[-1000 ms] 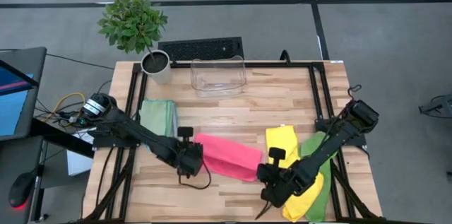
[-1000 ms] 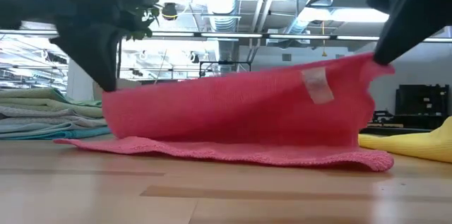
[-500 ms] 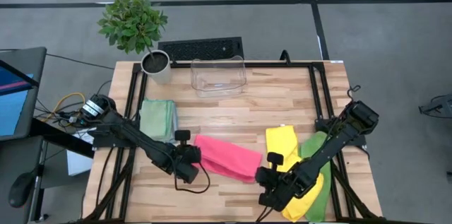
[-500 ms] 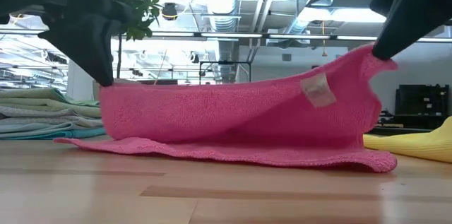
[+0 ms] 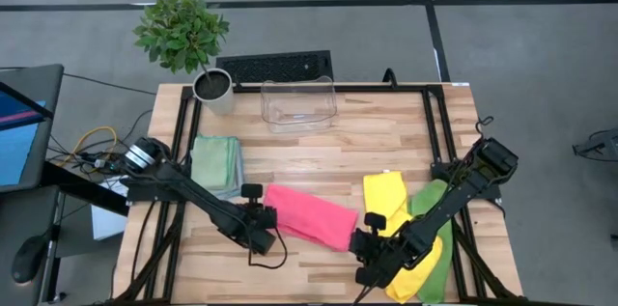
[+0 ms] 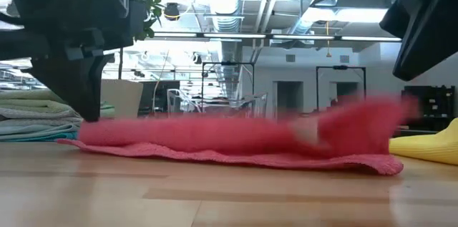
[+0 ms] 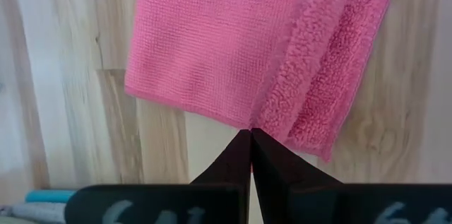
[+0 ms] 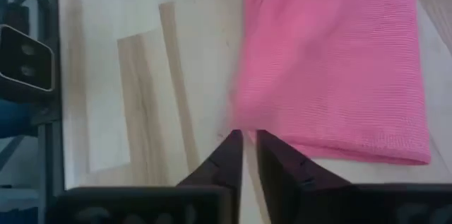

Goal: Fold microfiber towels
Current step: Fold the pink microfiber cloth

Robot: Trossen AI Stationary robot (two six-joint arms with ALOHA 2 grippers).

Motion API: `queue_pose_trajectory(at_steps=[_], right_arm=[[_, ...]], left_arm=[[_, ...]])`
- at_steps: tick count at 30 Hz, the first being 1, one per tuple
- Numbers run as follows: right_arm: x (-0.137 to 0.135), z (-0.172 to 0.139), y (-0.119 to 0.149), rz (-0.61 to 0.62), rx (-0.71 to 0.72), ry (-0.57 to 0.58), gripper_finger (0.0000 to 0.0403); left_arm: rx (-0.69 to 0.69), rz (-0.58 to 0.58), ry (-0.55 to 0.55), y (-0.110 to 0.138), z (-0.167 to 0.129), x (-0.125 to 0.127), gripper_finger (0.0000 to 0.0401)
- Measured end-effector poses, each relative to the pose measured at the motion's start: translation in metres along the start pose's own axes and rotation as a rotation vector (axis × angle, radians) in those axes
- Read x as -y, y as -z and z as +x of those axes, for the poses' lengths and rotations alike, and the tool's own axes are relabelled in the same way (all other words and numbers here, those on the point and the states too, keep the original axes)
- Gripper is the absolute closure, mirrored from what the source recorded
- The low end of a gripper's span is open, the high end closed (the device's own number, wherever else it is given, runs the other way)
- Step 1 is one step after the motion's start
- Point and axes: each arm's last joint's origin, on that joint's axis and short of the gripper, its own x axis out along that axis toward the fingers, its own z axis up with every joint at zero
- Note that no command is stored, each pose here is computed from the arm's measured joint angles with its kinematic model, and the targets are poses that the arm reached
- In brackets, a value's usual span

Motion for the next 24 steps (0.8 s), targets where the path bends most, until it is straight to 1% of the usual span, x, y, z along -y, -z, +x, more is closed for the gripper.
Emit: queue_pose_trajectory(at_steps=[4,7,10,12,14,16,18,20,24], right_arm=[[0.000,0.000,0.000,-0.003,0.000,0.001,0.0292],[-0.001,0.000,-0.001,-0.005,0.011,-0.007,0.0262],[-0.004,0.001,-0.001,-0.017,0.027,-0.022,0.0240],[-0.009,0.008,0.000,-0.044,0.046,-0.042,0.0229],[-0.010,0.013,0.002,-0.085,0.055,-0.040,0.0224],[-0.013,0.021,-0.001,-0.072,0.079,-0.050,0.0223],[-0.008,0.031,0.004,-0.088,0.056,0.005,0.0226],[-0.004,0.043,0.006,-0.087,0.033,0.036,0.0232],[0.004,0.053,0.011,-0.054,-0.025,0.102,0.0244]], left_arm=[[0.001,-0.002,-0.001,0.000,0.001,0.000,0.0401],[0.012,-0.010,-0.024,0.000,0.001,0.000,0.0401],[0.017,-0.019,-0.026,-0.001,0.001,0.000,0.0401],[0.017,-0.019,-0.026,-0.001,0.001,0.000,0.0401],[0.018,-0.019,-0.027,-0.001,0.001,0.000,0.0401],[0.017,-0.019,-0.026,-0.001,0.001,0.000,0.0401],[0.014,-0.019,-0.021,-0.001,0.001,0.000,0.0397],[0.008,-0.006,-0.016,0.000,0.000,0.000,0.0387],[-0.029,0.043,0.040,0.002,0.000,0.003,0.0356]])
